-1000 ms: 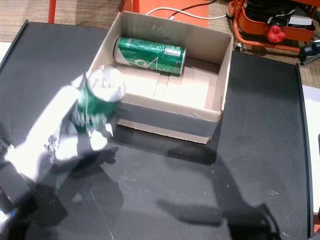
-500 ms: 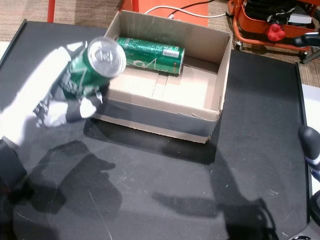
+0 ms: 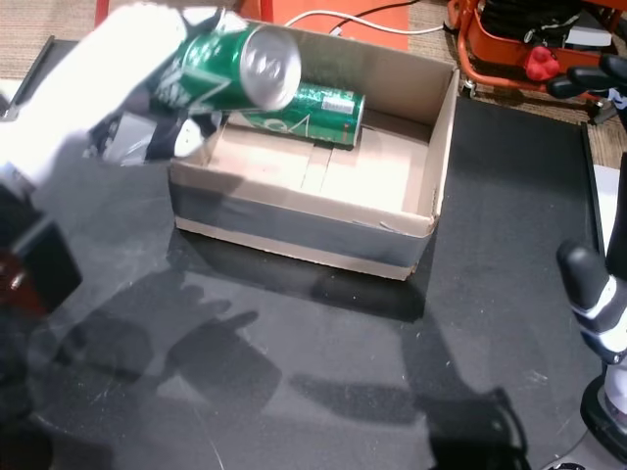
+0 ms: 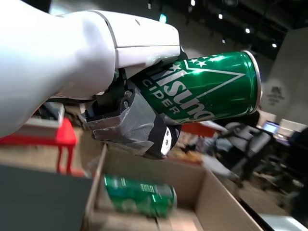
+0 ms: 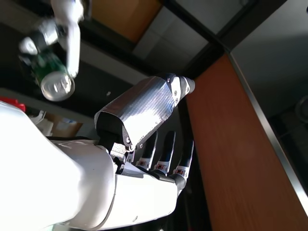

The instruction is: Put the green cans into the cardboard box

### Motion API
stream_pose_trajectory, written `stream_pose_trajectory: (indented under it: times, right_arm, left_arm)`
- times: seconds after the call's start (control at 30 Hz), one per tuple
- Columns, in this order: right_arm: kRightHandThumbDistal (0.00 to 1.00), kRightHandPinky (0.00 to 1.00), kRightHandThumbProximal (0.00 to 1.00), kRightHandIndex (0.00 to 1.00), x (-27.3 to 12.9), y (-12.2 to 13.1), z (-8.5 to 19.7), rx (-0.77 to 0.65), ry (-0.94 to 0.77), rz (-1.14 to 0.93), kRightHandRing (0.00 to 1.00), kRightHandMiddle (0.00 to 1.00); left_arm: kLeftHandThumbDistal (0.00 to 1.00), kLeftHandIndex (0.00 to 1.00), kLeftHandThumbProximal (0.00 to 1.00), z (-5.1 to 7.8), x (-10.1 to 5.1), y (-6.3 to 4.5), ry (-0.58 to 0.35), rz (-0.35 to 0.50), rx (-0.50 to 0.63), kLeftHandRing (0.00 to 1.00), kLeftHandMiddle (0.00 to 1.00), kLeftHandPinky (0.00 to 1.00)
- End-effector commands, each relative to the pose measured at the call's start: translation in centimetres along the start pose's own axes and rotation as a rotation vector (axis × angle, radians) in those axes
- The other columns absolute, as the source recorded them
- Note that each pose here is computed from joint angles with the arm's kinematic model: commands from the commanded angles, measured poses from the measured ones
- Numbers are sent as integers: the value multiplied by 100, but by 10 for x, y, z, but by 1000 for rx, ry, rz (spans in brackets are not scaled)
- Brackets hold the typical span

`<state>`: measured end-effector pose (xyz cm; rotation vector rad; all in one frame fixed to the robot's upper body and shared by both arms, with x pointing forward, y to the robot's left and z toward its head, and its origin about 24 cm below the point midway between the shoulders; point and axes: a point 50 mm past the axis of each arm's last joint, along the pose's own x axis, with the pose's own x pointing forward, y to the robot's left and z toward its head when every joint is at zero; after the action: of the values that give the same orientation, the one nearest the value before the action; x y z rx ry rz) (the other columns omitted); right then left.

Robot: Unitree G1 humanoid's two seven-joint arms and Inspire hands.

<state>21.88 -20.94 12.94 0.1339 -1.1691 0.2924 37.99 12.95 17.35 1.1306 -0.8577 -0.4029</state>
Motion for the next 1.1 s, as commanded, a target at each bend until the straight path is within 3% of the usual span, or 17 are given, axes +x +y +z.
stream_pose_trajectory:
  times: [0.0,0.07,0.13,0.17,0.3,0.37,0.4,0.43,0.5,0.6,0.67,0.7,0.77,0.83,0.9,0.97,1.07]
  right_arm:
    - [100,72,51,53,0,2,0,-1,-10,4,67,62]
    - [100,73,48,53,-1,6,0,6,-16,8,67,62]
    - [100,79,48,55,-3,9,1,11,-17,27,70,65]
    - [100,80,43,56,-3,10,1,30,-18,38,70,65]
    - [91,80,47,54,-1,12,2,24,-52,78,70,63]
    - [98,79,50,52,-2,13,3,1,-68,77,69,63]
    - [96,79,53,50,-3,15,4,-11,-72,67,68,63]
    - [92,81,51,50,-4,15,4,-9,-76,63,68,63]
    - [95,81,43,51,-5,16,6,26,-89,66,68,62]
    - [81,82,42,50,-5,15,5,34,-109,81,66,59]
    - [77,80,48,49,-4,13,4,19,-124,105,64,58]
    - [64,81,47,49,-3,12,4,14,-138,119,64,58]
    - [54,78,44,51,-4,12,2,34,-142,119,63,58]
    - [59,79,50,51,-5,13,1,36,-151,111,63,58]
    - [61,86,49,49,-4,12,1,22,-162,123,63,58]
    - [70,85,47,49,-5,13,2,27,-157,121,64,58]
    - [70,89,51,49,-6,15,3,25,-155,127,64,59]
  left_arm:
    - [19,0,0,4,13,2,-6,15,42,43,18,47]
    - [23,0,0,5,19,-2,-1,-19,98,43,18,44]
    - [19,0,0,7,22,-8,-3,-52,153,43,19,42]
    - [17,0,0,7,23,-11,-2,-67,178,43,19,41]
    - [12,2,0,5,26,-21,22,-173,280,48,29,49]
    - [13,3,0,4,26,-26,46,-218,296,49,31,50]
    - [14,2,0,3,25,-28,55,-230,295,49,30,51]
    - [13,1,0,3,24,-31,66,-243,287,49,28,51]
    - [8,0,0,3,21,-39,89,-271,261,48,27,54]
    - [11,5,0,3,16,-50,112,-316,248,49,31,56]
    - [21,7,0,3,15,-55,117,-352,272,48,31,52]
    - [21,5,0,3,14,-58,119,-368,288,47,29,50]
    - [21,1,0,3,14,-61,132,-389,314,46,27,48]
    - [18,1,0,2,15,-64,163,-409,331,48,28,48]
    - [18,3,0,1,18,-64,189,-430,357,53,32,52]
    - [17,3,0,1,22,-63,209,-442,385,55,34,55]
    - [10,4,0,3,27,-61,223,-444,392,56,36,56]
